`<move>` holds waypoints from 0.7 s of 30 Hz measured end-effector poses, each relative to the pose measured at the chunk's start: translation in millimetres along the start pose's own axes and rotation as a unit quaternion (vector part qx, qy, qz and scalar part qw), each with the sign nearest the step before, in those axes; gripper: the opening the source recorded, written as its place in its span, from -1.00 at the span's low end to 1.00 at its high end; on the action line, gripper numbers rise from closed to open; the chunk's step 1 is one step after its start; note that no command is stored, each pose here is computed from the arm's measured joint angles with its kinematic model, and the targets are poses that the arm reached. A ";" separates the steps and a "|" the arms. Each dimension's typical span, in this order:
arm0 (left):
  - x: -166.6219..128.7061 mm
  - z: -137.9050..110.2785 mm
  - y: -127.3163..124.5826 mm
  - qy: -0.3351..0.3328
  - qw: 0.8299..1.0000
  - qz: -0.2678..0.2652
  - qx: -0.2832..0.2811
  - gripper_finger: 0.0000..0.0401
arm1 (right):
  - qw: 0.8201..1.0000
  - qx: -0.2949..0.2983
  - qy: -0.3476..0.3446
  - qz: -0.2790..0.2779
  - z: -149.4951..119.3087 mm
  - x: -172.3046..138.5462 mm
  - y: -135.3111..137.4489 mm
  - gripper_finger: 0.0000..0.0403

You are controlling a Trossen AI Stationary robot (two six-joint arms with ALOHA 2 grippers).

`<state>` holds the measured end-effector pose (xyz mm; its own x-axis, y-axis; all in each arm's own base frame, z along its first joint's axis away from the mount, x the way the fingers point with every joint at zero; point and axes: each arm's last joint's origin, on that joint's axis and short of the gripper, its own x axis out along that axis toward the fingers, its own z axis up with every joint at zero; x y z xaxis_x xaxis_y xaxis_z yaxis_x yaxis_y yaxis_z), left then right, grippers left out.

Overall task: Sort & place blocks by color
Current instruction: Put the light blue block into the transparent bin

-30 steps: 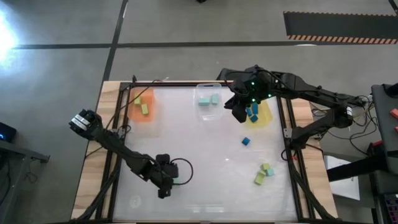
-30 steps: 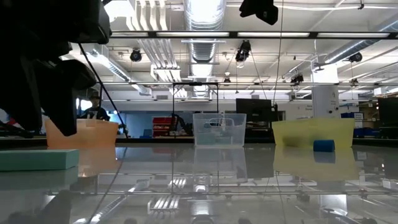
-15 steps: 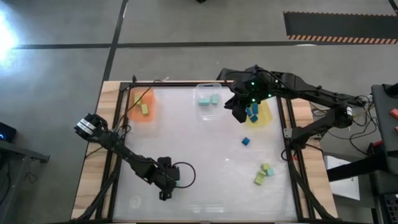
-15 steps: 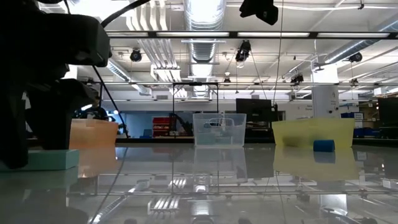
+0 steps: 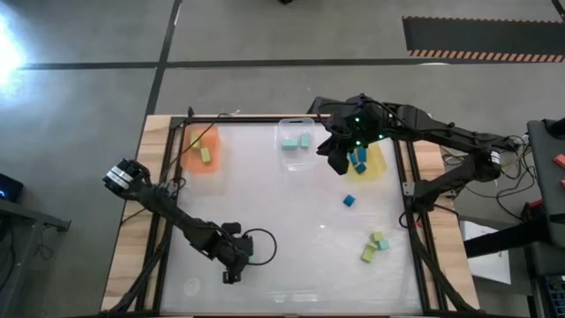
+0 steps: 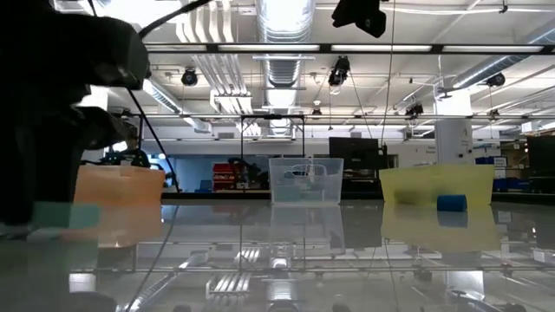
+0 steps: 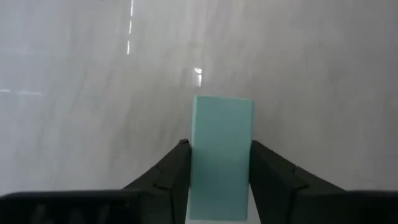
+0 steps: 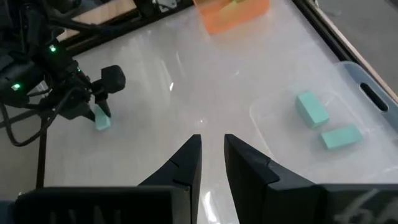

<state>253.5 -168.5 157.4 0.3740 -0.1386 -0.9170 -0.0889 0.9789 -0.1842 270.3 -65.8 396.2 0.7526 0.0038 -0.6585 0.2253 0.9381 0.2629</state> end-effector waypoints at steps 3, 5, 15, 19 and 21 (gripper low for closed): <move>-17.3 2.0 2.8 -0.011 1.000 -0.006 -0.003 -0.44 | 1.000 -0.004 -0.015 0.005 1.2 3.8 0.9 -0.71; -31.3 4.0 6.9 -0.027 1.000 -0.005 -0.008 -0.44 | 0.999 -0.009 -0.030 0.010 3.1 6.0 1.7 -0.71; -117.5 22.9 53.3 -0.200 0.977 0.040 -0.063 -0.44 | 0.989 -0.048 -0.130 0.057 11.1 22.4 18.2 -0.71; -150.5 35.7 76.8 -0.310 0.945 0.063 -0.089 -0.44 | 0.978 -0.066 -0.183 0.082 10.5 33.5 26.9 -0.71; -165.3 44.1 85.8 -0.366 0.924 0.064 -0.090 -0.44 | 0.970 -0.073 -0.211 0.095 9.2 39.3 30.6 -0.71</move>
<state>224.8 -54.9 308.8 0.8686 0.1798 -0.4617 -0.3026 0.9304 -0.2070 312.4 -40.2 384.9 0.9652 0.0690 -0.2522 -0.0101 0.9736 0.2279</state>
